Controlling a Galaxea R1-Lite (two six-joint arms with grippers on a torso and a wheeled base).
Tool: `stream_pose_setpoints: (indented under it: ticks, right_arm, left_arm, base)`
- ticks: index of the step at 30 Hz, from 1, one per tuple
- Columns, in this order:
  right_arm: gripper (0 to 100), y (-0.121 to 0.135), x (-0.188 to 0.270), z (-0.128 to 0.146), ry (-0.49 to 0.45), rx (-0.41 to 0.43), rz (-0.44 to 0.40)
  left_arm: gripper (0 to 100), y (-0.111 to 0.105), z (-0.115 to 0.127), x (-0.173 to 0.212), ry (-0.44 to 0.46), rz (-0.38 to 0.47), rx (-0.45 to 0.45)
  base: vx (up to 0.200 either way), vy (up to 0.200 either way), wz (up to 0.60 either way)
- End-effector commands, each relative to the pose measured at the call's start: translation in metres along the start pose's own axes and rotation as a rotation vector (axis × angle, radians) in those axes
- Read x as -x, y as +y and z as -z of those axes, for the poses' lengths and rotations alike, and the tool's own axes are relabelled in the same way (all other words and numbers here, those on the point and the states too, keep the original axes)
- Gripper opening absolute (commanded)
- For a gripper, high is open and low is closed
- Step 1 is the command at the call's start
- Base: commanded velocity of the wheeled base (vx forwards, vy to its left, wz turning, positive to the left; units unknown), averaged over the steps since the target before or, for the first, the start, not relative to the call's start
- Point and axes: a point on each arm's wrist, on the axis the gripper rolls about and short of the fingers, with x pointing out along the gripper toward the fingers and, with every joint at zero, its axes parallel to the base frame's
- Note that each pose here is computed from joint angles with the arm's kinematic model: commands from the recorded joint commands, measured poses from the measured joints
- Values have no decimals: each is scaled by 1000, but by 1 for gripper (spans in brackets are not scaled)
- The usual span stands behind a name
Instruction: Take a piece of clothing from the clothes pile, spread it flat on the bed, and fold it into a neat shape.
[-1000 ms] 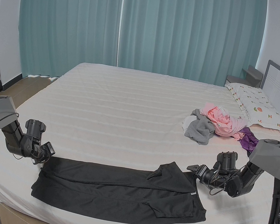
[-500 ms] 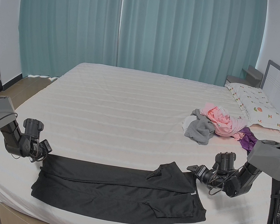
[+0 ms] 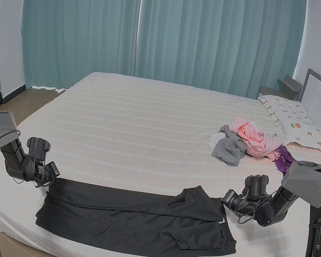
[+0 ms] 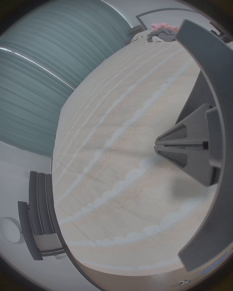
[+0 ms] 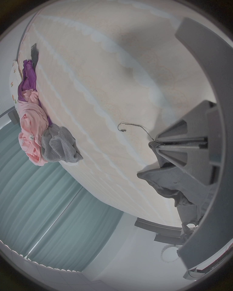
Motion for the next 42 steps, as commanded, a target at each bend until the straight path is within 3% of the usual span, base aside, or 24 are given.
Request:
stream_pose_setpoints:
  ticks: [1,13,14,18,23,25,30,37,42]
  right_arm:
    - [0,-1,2,-2,-18,-4,14]
    - [0,-5,2,-3,-27,-8,35]
    - [100,-4,3,-3,-28,-7,34]
    - [100,-2,6,-6,-42,-17,21]
    - [100,16,29,-21,-110,-14,-55]
    - [100,29,42,-25,-132,2,-92]
    - [100,59,55,-9,-73,61,-177]
    - [100,48,28,14,62,153,-114]
    - [100,36,14,13,82,163,-83]
  left_arm:
    - [0,0,1,0,1,-1,0]
    - [0,0,0,1,3,5,3]
    - [100,0,0,1,7,8,3]
    - [100,1,1,2,11,7,2]
    - [100,2,-2,4,14,19,15]
    - [100,1,-6,7,16,46,59]
    - [100,0,-10,14,40,91,118]
    - [100,3,-7,14,58,91,119]
    - [100,5,-5,13,64,86,119]
  base:
    - [0,0,0]
    - [0,0,0]
    - [0,0,0]
    - [0,0,0]
    - [0,0,0]
    - [0,0,0]
    - [0,0,0]
    - [0,0,0]
    - [0,0,0]
